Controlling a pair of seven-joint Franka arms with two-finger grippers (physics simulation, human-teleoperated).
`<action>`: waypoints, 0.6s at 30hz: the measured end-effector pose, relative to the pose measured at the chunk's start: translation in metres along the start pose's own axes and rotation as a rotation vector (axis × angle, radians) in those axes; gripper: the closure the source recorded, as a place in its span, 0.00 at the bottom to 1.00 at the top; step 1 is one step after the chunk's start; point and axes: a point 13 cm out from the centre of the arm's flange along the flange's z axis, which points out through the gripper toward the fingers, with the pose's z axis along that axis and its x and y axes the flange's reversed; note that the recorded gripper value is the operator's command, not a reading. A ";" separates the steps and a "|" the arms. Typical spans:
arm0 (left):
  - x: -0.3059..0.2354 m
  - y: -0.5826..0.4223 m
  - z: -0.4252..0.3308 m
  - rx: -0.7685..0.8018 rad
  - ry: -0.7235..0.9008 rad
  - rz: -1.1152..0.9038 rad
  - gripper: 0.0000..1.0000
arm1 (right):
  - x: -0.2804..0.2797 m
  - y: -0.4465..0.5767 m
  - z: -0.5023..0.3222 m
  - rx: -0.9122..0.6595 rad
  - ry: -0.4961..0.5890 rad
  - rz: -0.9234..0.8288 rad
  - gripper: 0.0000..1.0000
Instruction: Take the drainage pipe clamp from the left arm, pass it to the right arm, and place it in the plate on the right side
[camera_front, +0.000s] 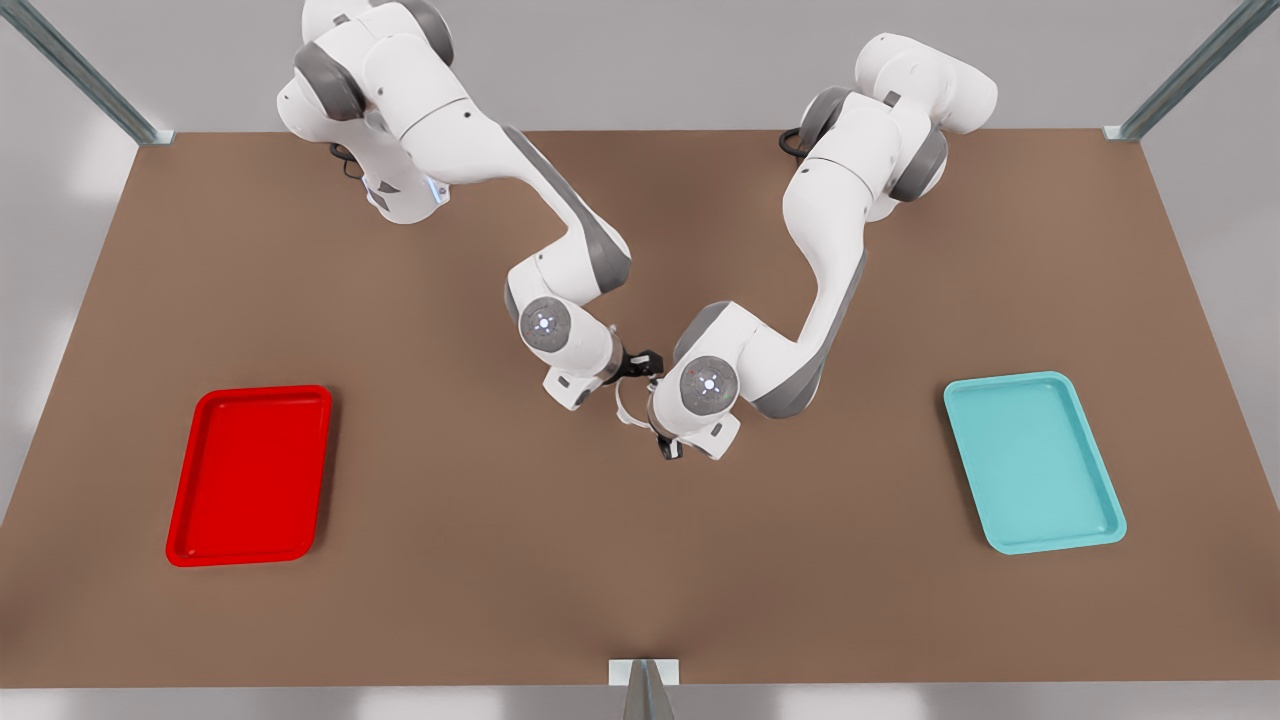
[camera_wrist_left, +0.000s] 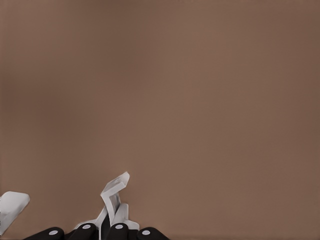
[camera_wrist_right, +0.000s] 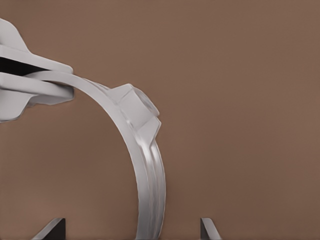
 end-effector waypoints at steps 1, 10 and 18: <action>0.000 0.000 0.000 0.000 0.001 -0.003 0.79 | 0.000 0.000 0.002 0.001 0.001 0.001 0.17; -0.001 -0.002 -0.001 0.008 0.000 -0.030 0.00 | -0.003 0.005 0.001 -0.016 -0.007 -0.004 0.79; -0.006 -0.007 -0.016 0.011 0.011 -0.056 0.00 | -0.015 -0.007 -0.006 -0.014 -0.020 0.025 0.79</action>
